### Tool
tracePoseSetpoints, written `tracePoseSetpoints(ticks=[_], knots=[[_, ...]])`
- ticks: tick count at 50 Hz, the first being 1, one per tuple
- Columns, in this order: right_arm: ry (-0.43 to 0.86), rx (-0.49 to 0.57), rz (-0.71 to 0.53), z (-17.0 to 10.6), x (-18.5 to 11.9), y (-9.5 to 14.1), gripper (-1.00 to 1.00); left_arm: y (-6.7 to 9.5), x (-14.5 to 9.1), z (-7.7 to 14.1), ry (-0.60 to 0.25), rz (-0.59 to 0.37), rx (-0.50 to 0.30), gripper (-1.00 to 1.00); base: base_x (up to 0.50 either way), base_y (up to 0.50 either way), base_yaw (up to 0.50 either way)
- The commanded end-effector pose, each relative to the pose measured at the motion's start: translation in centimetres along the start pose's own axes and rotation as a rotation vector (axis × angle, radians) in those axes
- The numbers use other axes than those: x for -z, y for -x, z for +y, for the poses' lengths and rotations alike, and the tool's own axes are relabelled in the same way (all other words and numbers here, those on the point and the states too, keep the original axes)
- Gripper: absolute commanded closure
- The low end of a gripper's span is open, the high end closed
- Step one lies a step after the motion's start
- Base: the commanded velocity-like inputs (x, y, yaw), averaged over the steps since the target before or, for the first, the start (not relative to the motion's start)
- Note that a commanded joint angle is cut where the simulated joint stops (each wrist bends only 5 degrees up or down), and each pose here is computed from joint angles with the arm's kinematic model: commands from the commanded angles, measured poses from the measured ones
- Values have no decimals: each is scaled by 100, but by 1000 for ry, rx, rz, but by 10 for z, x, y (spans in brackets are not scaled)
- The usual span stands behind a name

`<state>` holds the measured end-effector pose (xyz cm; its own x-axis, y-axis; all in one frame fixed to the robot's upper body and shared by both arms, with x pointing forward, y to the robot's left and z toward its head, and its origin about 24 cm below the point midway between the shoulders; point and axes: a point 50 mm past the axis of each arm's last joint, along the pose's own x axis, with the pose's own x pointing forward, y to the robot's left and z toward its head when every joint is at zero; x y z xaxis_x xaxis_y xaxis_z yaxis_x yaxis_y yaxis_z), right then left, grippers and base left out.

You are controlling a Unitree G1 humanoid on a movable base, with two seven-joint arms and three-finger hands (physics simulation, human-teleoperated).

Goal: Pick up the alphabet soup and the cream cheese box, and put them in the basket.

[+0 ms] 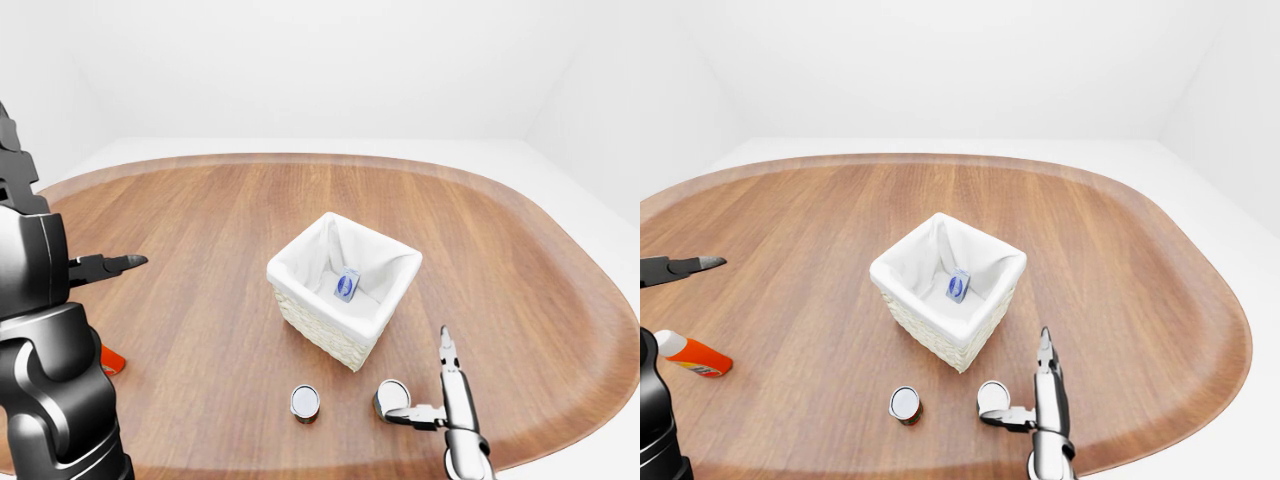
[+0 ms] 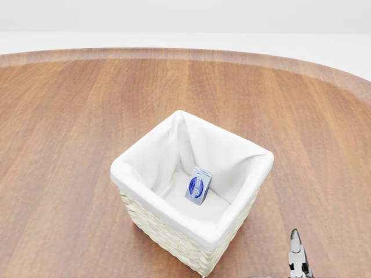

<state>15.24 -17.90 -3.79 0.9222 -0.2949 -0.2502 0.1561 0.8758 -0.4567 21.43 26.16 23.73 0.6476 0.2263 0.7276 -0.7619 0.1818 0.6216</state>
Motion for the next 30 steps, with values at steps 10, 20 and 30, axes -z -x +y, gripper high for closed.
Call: tracePoseSetpoints(ticks=[10,20,30], knots=[[92,-94,4,12,7,12,-100,0,-2,2,0,-9,1,-100,0,0,0],[161,-104,5,18,13,13,-100,0,-2,2,4,-8,3,-100,0,0,0],[183,-138,10,26,16,12,-100,0,-2,2,6,-7,3,-100,0,0,0]])
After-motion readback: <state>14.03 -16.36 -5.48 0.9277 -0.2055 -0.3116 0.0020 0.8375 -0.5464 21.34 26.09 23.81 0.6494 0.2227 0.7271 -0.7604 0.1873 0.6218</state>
